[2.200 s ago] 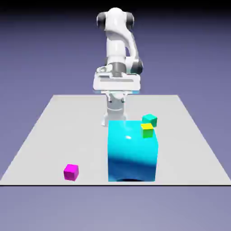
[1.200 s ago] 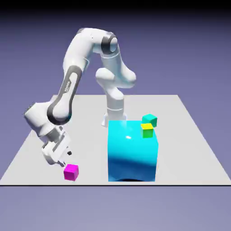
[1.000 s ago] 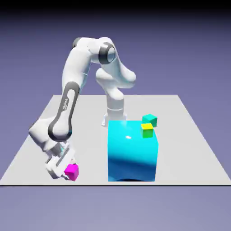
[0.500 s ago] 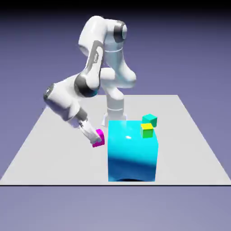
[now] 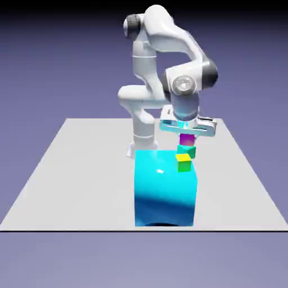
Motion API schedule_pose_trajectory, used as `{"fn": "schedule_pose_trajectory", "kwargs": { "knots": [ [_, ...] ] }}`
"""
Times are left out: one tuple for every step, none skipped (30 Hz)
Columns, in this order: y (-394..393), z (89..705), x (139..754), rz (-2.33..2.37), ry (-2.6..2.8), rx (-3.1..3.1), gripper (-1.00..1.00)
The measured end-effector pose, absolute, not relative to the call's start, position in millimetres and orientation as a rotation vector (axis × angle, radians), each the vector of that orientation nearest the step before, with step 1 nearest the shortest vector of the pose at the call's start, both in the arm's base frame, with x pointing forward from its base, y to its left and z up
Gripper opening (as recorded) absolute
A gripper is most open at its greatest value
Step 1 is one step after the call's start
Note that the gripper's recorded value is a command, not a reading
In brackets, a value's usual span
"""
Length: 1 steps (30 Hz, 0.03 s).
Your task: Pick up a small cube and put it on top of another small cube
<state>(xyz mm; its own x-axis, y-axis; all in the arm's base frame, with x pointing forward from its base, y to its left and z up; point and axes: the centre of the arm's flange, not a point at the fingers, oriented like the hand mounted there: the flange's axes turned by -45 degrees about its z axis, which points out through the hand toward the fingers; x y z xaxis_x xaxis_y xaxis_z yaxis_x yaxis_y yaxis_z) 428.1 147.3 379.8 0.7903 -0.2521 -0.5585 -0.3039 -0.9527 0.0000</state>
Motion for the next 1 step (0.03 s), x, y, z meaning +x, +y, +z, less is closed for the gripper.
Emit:
{"fn": "schedule_pose_trajectory", "kwargs": {
  "knots": [
    [144.4, 391.9, 434.8, 0.881, 0.454, -2.884, 1.00]
  ]
}}
